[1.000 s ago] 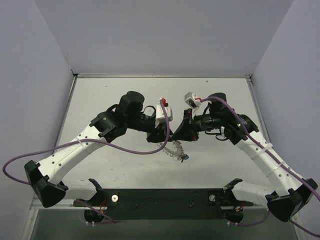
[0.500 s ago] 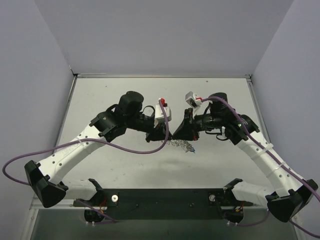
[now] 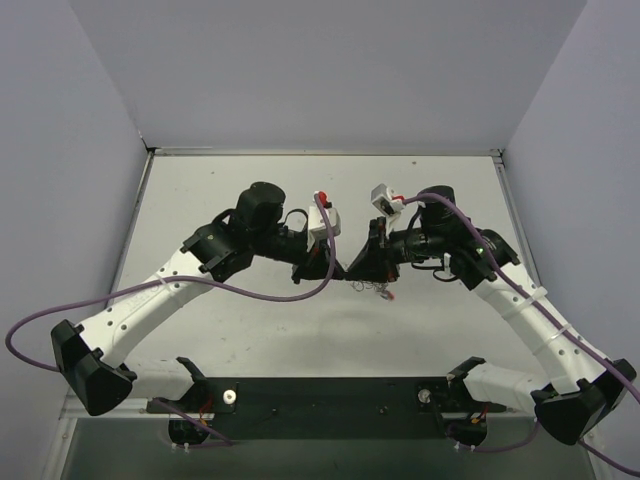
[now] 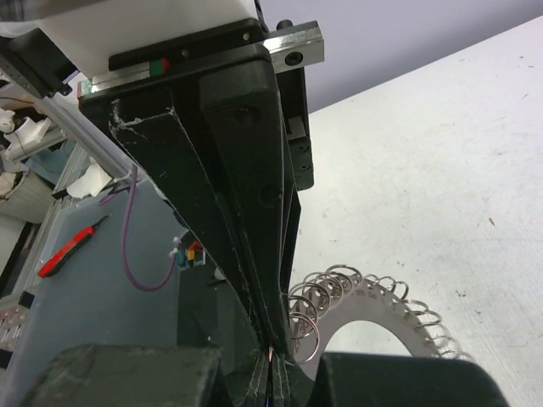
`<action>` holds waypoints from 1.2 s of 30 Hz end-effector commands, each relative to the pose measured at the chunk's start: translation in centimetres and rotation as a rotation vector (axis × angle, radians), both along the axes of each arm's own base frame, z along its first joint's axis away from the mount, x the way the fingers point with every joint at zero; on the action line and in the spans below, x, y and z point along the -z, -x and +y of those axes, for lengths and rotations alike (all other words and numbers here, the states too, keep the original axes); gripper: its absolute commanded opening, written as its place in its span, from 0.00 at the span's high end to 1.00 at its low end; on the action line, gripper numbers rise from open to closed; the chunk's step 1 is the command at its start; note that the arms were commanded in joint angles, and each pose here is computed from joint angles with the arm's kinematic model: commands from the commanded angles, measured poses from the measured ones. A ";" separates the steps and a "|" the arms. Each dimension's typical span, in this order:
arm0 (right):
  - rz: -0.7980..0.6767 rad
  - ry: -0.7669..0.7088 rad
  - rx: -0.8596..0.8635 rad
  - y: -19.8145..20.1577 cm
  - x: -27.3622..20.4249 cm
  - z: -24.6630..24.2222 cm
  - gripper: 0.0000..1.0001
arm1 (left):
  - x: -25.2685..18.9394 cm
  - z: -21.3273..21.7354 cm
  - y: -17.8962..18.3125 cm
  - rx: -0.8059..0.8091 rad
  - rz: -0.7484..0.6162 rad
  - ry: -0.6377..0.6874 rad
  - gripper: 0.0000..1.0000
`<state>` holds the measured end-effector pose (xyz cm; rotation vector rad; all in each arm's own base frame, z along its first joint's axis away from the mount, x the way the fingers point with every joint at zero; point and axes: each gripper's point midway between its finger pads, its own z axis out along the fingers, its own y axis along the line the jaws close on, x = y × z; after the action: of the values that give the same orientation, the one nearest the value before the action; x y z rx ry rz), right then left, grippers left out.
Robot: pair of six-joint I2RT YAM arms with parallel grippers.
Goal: Put the keys on the keyring
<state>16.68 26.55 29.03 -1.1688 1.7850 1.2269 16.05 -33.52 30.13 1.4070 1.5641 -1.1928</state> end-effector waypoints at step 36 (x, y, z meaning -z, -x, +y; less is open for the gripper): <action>-0.171 -0.079 0.182 -0.5 -0.7 -2.3 0.73 | -7.3 0.8 -1.2 -0.143 -0.048 0.514 1.00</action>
<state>17.36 24.28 28.94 -1.0026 1.7130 1.0426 17.37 -33.42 32.25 1.0369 1.3883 -1.3356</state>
